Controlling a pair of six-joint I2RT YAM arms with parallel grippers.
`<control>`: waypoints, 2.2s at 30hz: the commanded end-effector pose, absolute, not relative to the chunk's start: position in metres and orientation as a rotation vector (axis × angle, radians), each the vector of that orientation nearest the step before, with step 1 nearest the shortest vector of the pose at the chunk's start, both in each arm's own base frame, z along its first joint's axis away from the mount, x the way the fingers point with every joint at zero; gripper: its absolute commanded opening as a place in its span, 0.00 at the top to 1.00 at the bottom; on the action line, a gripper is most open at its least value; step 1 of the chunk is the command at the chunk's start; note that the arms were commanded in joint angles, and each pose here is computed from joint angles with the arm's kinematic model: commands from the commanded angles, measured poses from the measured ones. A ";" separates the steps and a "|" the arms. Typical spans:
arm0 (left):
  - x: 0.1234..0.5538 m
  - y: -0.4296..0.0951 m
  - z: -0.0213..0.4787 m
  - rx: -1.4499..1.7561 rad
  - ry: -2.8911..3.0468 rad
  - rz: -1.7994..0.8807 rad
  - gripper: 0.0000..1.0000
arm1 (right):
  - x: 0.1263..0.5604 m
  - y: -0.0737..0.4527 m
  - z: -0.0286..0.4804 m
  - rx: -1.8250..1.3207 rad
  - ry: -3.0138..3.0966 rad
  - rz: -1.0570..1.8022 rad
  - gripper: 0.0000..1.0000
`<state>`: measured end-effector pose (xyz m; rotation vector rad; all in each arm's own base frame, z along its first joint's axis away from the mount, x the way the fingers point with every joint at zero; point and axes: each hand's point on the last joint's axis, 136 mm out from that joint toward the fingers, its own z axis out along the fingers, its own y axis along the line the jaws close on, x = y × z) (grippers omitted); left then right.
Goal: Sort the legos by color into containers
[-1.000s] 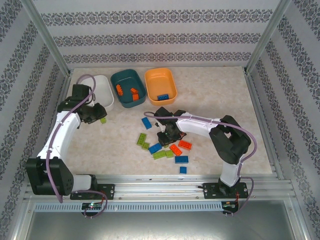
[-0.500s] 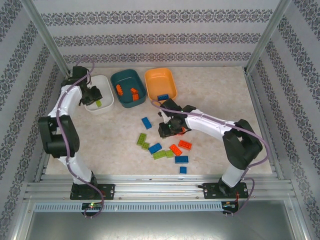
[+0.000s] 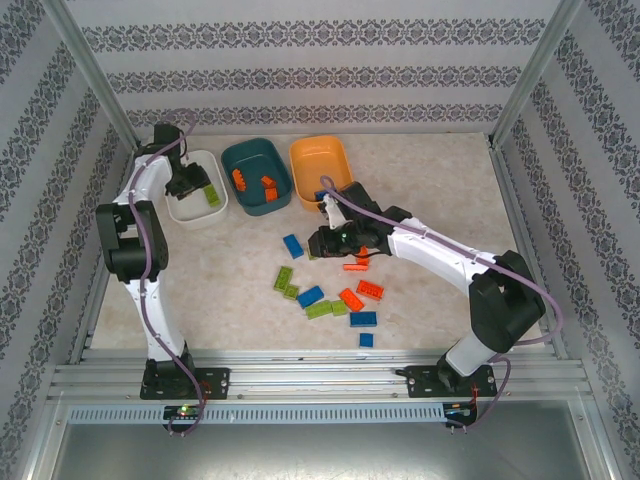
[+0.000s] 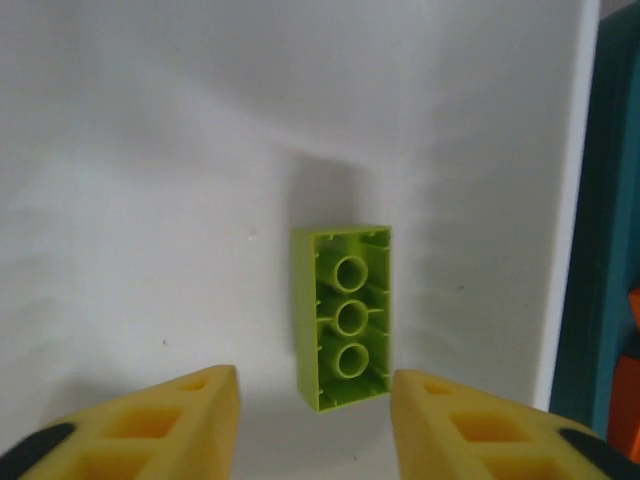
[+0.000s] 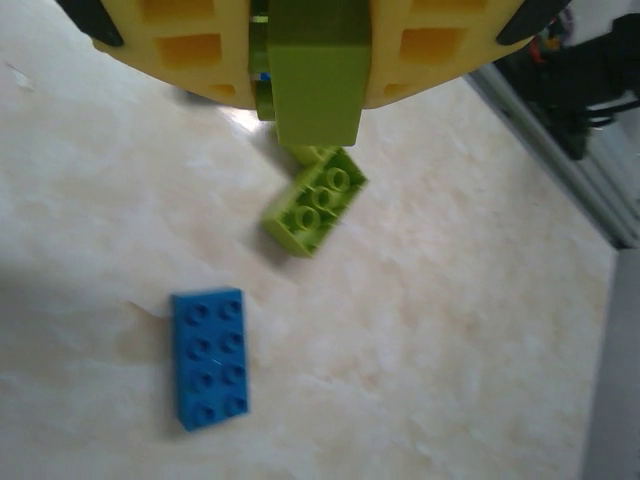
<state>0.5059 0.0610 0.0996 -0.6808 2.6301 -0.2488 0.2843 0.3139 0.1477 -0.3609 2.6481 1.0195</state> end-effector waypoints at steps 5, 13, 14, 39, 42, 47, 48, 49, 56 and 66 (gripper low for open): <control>0.491 0.059 0.177 -0.736 2.451 -0.365 0.37 | 0.331 0.382 0.186 -0.333 2.461 1.317 0.79; 0.405 0.033 0.260 -0.768 2.157 -0.518 0.27 | 0.388 0.462 0.195 -0.334 2.385 1.411 0.79; 0.393 0.029 0.266 -0.753 2.129 -0.534 0.26 | 0.395 0.471 0.195 -0.332 2.377 1.428 0.79; 0.295 -0.002 0.238 -0.586 2.170 -0.561 0.17 | 0.472 0.547 0.235 -0.317 2.034 1.464 0.26; 0.294 -0.008 0.243 -0.553 2.176 -0.590 0.17 | 0.450 0.521 0.245 -0.344 2.081 1.334 0.26; 0.284 -0.023 0.237 -0.496 2.233 -0.634 0.17 | 0.393 0.429 0.220 -0.328 2.349 0.921 0.26; 0.281 -0.028 0.234 -0.478 2.258 -0.643 0.17 | 0.377 0.401 0.208 -0.306 2.429 0.807 0.26; 0.278 -0.033 0.231 -0.459 2.279 -0.644 0.17 | 0.363 0.378 0.197 -0.286 2.491 0.729 0.26; 0.253 -0.087 0.204 -0.237 2.465 -0.607 0.17 | 0.239 0.236 0.144 -0.120 2.818 0.366 0.30; 0.239 -0.132 0.169 -0.129 2.556 -0.627 0.17 | 0.123 0.173 0.095 -0.054 3.004 0.097 0.28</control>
